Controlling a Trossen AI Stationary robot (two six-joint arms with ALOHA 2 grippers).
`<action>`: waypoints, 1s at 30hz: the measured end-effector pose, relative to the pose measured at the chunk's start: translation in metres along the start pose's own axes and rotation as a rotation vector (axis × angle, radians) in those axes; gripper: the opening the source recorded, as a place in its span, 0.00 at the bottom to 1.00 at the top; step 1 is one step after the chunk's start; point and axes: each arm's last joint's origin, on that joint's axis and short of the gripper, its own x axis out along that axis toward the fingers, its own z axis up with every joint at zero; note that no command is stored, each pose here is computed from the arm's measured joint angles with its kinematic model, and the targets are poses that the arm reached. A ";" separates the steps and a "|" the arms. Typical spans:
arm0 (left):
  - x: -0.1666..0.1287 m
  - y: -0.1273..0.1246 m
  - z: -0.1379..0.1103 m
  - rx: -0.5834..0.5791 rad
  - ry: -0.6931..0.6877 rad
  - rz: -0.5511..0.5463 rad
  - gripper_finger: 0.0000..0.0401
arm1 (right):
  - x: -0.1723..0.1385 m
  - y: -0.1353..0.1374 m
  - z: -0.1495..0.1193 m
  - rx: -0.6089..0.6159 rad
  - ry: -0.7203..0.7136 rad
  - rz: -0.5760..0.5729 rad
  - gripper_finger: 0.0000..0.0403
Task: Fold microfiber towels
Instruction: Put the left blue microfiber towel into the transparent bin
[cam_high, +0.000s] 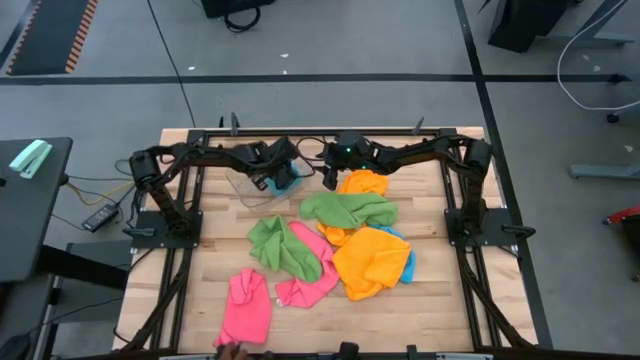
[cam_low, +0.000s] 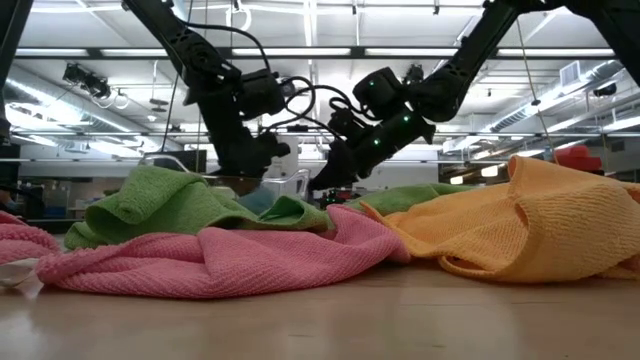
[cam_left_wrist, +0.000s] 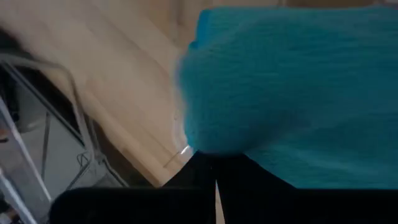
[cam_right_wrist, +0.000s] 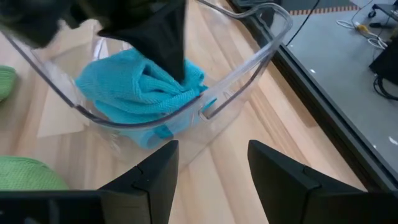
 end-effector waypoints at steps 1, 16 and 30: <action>0.001 0.001 -0.002 -0.010 -0.007 0.004 0.05 | 0.000 0.001 0.000 -0.001 0.002 0.002 0.50; -0.039 0.001 -0.008 -0.120 -0.032 0.008 0.02 | 0.000 -0.001 -0.002 0.012 0.019 -0.007 0.50; -0.046 -0.029 -0.016 -0.278 -0.151 -0.363 0.03 | 0.000 -0.001 -0.001 0.014 0.017 -0.006 0.50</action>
